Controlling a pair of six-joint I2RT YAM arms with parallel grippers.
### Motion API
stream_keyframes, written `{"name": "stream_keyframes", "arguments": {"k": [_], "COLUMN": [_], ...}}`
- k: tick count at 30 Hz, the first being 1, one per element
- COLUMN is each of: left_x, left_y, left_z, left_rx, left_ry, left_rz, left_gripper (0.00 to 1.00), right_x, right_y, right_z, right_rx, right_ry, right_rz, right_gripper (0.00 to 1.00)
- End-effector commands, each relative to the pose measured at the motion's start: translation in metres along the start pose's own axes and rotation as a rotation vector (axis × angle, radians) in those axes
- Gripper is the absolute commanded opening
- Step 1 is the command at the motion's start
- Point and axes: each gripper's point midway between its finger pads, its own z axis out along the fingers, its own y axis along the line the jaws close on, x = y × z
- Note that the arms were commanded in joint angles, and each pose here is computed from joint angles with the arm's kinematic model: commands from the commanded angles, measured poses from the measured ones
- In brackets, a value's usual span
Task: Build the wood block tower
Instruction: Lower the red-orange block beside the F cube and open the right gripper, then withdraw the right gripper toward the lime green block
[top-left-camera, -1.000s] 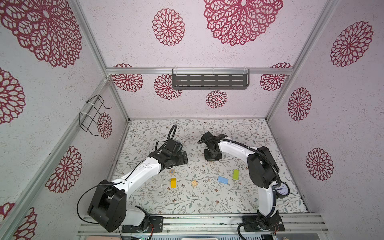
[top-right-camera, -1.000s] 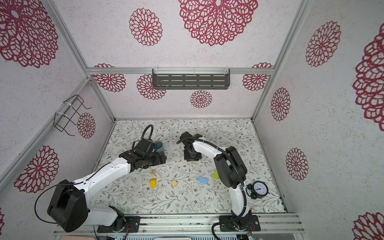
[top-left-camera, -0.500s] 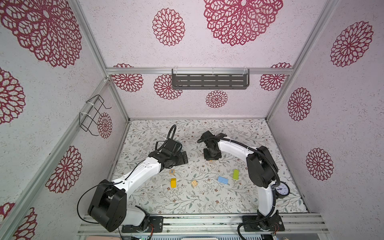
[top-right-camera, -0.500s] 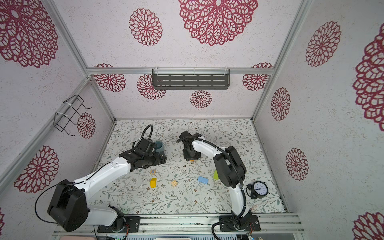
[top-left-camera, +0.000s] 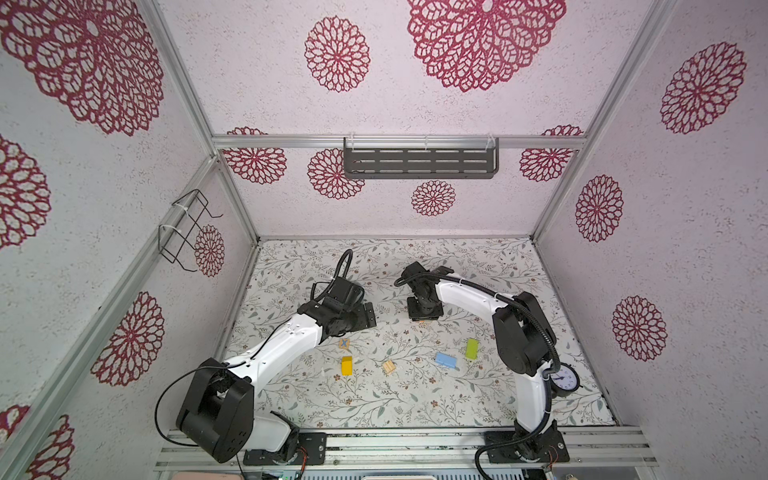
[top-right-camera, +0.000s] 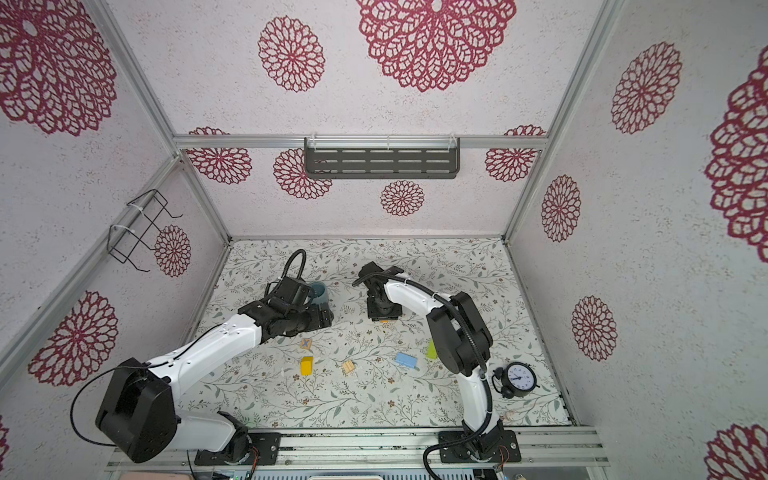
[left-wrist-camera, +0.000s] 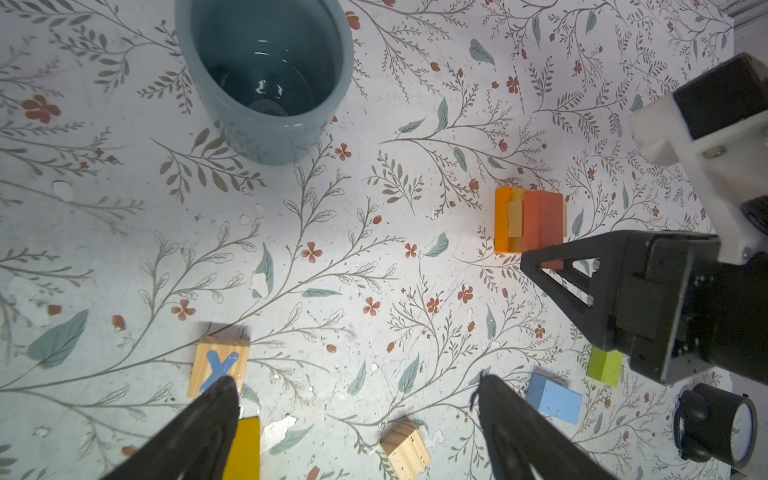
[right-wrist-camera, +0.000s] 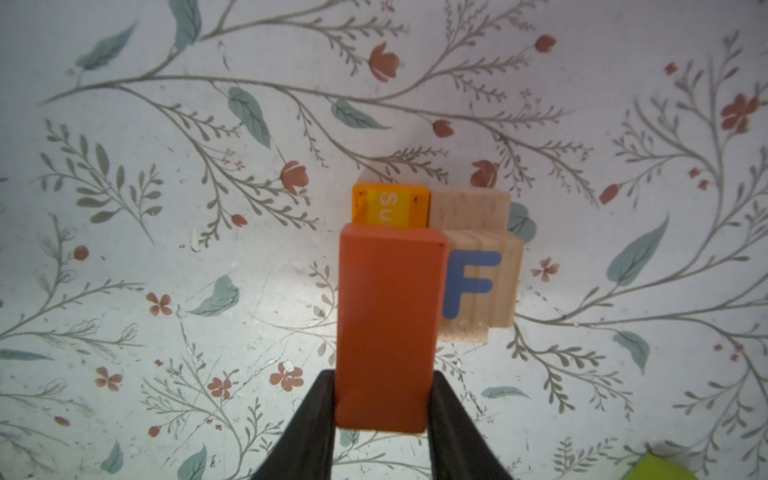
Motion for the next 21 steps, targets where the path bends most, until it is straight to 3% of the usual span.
{"name": "stream_keyframes", "arguments": {"k": [1,12,21], "left_x": [-0.005,-0.006,-0.01], "left_y": [-0.002,-0.002,-0.006], "left_z": [0.002,0.0,-0.011], "left_rx": [0.013,0.016,0.034], "left_ry": [-0.016,-0.02,-0.042], "left_rz": [-0.008,-0.009,0.008], "left_gripper": [0.93,0.93,0.95], "right_x": [-0.002,-0.003,-0.002], "right_y": [-0.003,-0.005,-0.015], "right_z": [-0.008,-0.015,-0.05], "right_rx": [0.025,0.024,0.027], "right_ry": [-0.013,-0.028,-0.082], "right_rz": [-0.008,-0.005,0.011], "right_gripper": [0.42,0.45,0.45]}}
